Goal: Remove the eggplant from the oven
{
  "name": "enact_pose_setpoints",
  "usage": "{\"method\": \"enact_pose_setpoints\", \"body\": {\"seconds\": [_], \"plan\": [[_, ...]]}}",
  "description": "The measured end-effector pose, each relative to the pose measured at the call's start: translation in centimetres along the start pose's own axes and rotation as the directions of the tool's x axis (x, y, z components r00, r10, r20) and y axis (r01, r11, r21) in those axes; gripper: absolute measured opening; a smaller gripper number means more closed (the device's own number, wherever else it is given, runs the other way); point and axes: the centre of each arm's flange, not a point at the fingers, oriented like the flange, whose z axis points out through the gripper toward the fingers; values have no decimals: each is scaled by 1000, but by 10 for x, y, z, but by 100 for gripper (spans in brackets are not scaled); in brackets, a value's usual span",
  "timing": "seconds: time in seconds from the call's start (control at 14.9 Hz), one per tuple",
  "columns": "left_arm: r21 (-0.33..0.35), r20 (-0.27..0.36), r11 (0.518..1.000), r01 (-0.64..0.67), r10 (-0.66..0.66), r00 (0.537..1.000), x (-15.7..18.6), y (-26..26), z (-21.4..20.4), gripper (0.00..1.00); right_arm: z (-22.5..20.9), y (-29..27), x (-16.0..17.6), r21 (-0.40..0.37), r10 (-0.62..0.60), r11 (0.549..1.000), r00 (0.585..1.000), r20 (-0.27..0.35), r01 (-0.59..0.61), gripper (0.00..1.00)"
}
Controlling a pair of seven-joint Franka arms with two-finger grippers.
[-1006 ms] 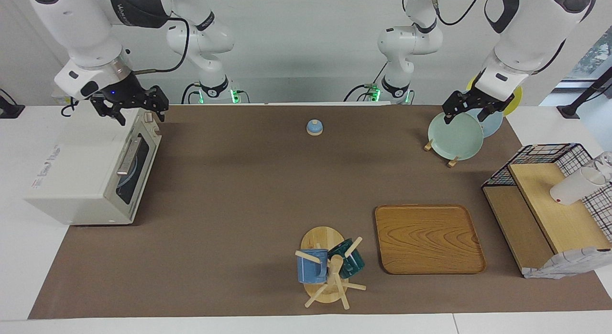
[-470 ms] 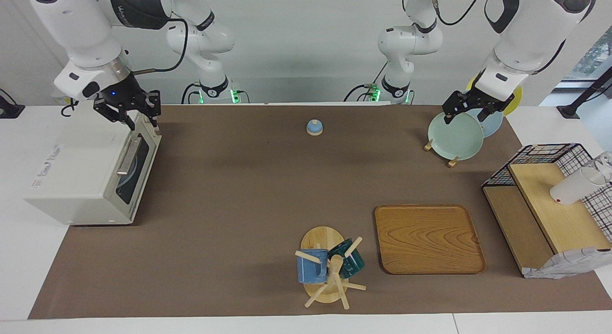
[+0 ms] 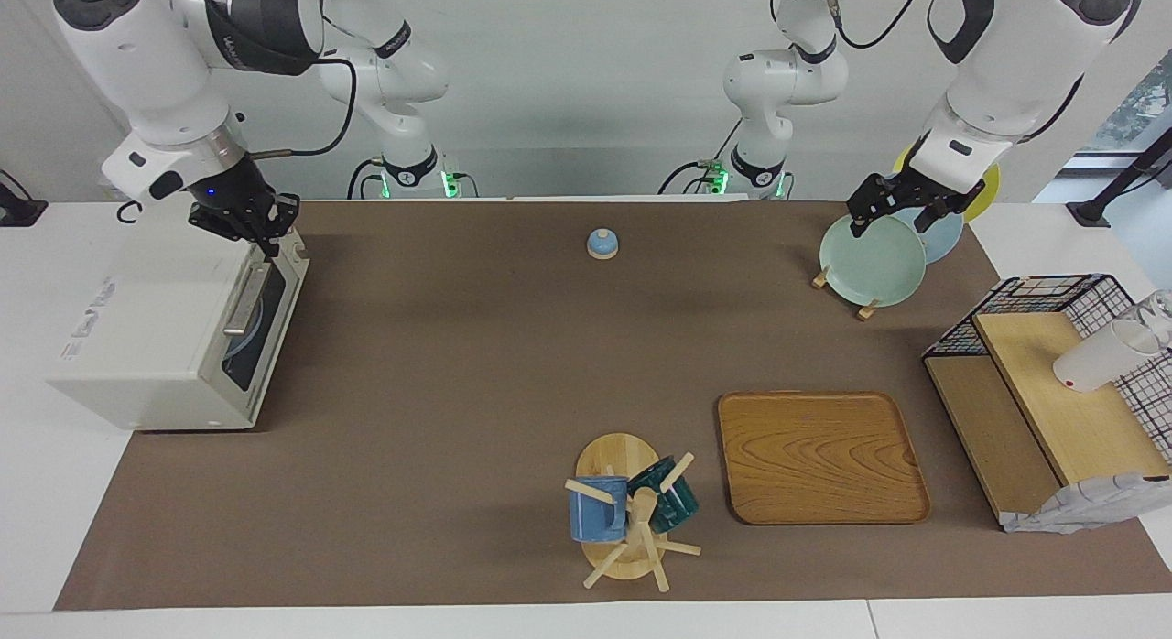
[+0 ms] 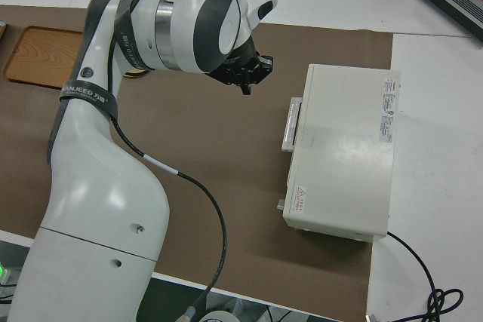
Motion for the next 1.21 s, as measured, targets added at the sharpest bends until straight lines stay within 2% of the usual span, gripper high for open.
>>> {"method": "enact_pose_setpoints", "body": {"seconds": [0.47, 0.67, 1.01, 1.21], "plan": [[0, 0, 1000, 1, -1, 1000, 0, -1, 0, 100, 45, 28, -16, 5, 73, 997, 997, -7, -73, 1], [0, -7, 1000, 2, -2, 1000, -2, -1, -3, 100, 72, 47, -23, 9, 112, 994, 994, 13, -112, 1], [-3, -24, 1000, 2, -2, 1000, -2, -1, -7, 100, 86, 51, -23, 7, 119, 993, 993, -9, -119, 1], [-24, -29, 1000, -6, 5, 1000, -1, 5, -4, 100, 100, 57, -24, 9, 130, 991, 991, 3, -130, 1]]}}
